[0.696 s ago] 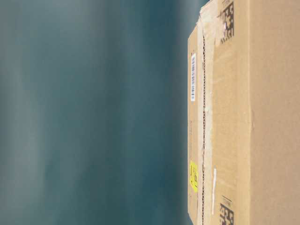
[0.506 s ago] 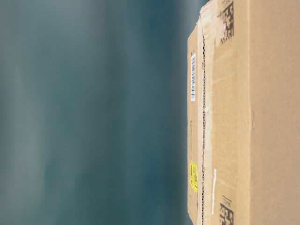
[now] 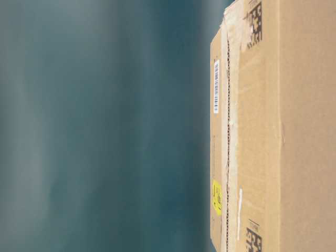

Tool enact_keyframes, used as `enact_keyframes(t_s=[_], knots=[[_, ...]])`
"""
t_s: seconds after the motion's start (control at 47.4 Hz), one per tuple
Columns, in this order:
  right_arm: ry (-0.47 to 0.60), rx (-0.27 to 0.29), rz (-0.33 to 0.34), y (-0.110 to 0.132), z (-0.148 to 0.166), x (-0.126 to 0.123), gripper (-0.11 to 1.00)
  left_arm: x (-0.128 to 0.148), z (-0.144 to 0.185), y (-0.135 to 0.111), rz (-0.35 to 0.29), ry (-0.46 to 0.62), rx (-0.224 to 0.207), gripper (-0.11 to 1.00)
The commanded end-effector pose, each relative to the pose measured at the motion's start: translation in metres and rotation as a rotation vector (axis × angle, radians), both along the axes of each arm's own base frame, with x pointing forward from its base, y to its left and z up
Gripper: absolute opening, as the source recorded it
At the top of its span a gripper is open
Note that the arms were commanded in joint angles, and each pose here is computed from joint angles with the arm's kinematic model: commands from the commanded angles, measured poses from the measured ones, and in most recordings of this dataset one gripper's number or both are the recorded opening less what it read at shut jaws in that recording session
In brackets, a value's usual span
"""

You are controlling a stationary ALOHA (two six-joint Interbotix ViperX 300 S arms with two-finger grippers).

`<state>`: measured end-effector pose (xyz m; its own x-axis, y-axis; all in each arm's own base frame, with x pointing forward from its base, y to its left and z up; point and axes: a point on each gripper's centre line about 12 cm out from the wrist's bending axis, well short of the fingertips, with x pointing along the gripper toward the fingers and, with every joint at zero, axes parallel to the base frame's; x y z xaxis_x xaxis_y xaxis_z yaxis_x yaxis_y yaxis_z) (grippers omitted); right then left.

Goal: Apply tape along the seams of the closed cardboard box to seal it securely.
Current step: 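Move the left gripper down toward the tan tape roll's free end, then pinch the raised tape end with the left gripper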

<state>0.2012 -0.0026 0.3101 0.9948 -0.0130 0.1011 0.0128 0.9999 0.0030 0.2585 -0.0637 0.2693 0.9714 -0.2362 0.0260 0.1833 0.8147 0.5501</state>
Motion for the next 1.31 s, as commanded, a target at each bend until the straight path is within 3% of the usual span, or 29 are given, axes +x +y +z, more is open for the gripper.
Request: enact_keyframes(t_s=[0.0, 0.169, 0.274, 0.38, 0.485, 0.675, 0.886, 1.075, 1.286], knots=[[-0.029, -0.003, -0.004, -0.001, 0.013, 0.003, 0.00, 0.022, 0.003, -0.012, -0.020, -0.012, 0.070, 0.00], [-0.026, -0.009, -0.004, -0.001, 0.017, 0.003, 0.00, 0.071, -0.018, -0.040, -0.075, 0.093, 0.261, 0.01], [-0.023, -0.011, -0.004, -0.001, 0.019, 0.003, 0.00, 0.097, -0.039, -0.057, -0.132, 0.203, 0.436, 0.03], [-0.015, -0.009, -0.004, -0.001, 0.018, 0.003, 0.00, 0.117, -0.058, -0.064, -0.188, 0.298, 0.607, 0.17], [-0.003, -0.008, -0.004, -0.001, 0.016, 0.003, 0.00, 0.135, -0.072, -0.072, -0.242, 0.354, 0.725, 0.33], [0.015, -0.007, -0.004, -0.001, 0.013, 0.004, 0.00, 0.160, -0.075, -0.082, -0.271, 0.357, 0.789, 0.41], [0.031, -0.007, -0.004, -0.001, 0.011, 0.005, 0.00, 0.181, -0.087, -0.090, -0.292, 0.342, 0.855, 0.70], [0.048, -0.008, -0.004, -0.001, 0.009, 0.005, 0.00, 0.198, -0.105, -0.096, -0.317, 0.336, 0.920, 0.69], [0.061, -0.008, -0.003, -0.001, 0.007, 0.005, 0.00, 0.207, -0.114, -0.099, -0.315, 0.322, 0.928, 0.69]])
